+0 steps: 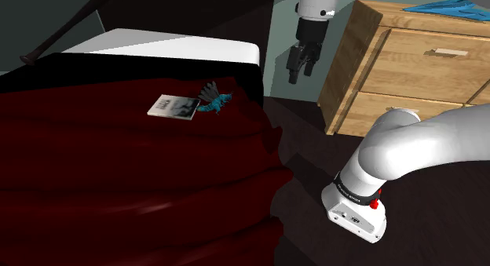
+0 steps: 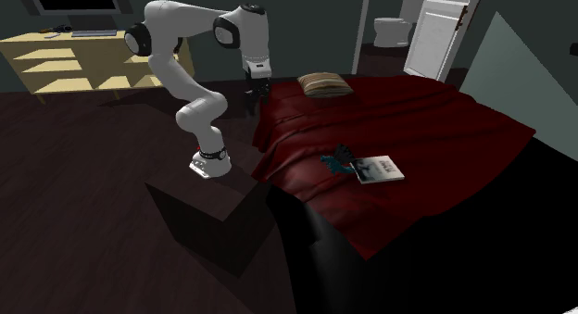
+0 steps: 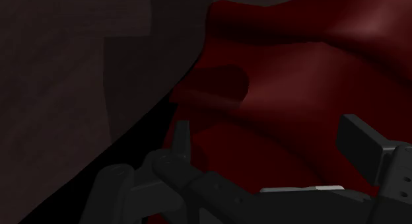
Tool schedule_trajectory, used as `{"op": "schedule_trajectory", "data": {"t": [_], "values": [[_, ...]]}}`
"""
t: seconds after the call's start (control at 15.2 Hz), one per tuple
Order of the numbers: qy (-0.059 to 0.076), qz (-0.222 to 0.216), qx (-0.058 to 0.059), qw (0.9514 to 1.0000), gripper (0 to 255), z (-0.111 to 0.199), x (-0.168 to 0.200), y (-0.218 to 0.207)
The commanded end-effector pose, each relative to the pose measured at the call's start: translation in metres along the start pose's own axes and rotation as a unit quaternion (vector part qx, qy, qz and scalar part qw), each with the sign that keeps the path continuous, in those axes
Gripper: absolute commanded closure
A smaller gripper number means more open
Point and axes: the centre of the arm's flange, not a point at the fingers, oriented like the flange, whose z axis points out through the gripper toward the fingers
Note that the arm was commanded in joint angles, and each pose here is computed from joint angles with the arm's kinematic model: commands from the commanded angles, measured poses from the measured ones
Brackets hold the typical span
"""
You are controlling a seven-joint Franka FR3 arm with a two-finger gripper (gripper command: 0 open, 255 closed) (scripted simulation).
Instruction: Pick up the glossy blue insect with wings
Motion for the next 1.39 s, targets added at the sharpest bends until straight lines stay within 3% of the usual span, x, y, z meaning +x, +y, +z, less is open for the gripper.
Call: {"op": "schedule_trajectory", "data": {"t": [0.0,1.32], "values": [[0.000,0.000,0.000,1.0000,0,0.000,0.000,0.000],[-0.034,-0.080,-0.019,0.9961,0,0.064,0.260,-0.060]]}}
